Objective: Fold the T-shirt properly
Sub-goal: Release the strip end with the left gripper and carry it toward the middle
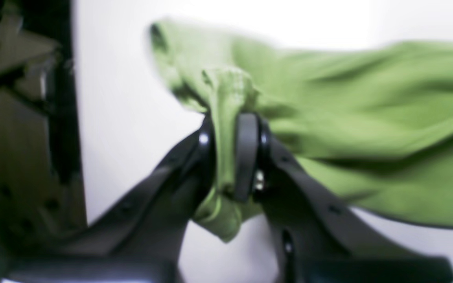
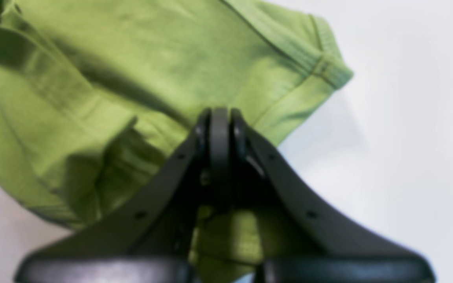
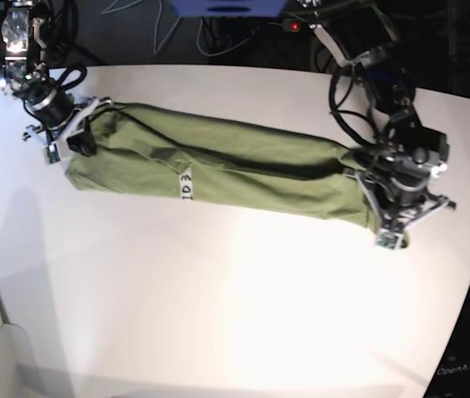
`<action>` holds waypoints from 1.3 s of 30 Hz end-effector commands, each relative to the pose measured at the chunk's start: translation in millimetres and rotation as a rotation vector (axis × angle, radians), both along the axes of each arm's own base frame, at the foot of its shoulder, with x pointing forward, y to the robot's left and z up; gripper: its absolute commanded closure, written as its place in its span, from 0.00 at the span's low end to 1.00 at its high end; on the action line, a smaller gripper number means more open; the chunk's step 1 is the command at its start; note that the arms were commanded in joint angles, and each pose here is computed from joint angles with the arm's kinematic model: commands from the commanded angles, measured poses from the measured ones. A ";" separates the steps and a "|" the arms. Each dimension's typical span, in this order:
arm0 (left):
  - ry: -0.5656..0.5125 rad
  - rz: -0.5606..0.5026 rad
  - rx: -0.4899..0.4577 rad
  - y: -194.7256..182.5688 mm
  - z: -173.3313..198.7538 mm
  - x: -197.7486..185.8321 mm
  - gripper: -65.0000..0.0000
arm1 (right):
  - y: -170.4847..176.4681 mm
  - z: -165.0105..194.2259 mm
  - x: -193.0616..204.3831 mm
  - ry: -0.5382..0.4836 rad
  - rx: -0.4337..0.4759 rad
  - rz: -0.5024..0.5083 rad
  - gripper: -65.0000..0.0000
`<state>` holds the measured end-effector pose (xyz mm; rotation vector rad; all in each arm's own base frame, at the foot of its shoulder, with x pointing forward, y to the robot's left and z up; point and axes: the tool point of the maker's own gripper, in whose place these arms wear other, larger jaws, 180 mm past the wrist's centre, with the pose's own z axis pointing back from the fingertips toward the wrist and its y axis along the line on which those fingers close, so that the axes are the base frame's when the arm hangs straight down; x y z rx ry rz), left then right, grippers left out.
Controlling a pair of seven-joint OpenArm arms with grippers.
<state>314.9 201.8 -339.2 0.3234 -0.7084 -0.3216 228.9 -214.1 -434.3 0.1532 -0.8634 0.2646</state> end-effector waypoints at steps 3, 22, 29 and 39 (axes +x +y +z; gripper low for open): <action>-0.019 -0.143 0.002 -44.4 2.6 2.8 0.97 | -6.2 0.7 0.5 0.013 -0.031 0.006 1.00; 0.084 -0.417 -0.089 -147.1 -13.3 -17.4 0.97 | -4.8 2.8 5.8 0.005 -0.029 0.007 1.00; 0.055 -0.465 -0.274 -175.9 -5.4 -20.0 0.97 | -4.3 1.3 3.5 0.011 -0.028 0.008 1.00; 0.003 -0.486 -0.527 -212.0 13.1 -22.8 0.97 | -4.3 0.6 2.2 0.014 -0.028 0.008 1.00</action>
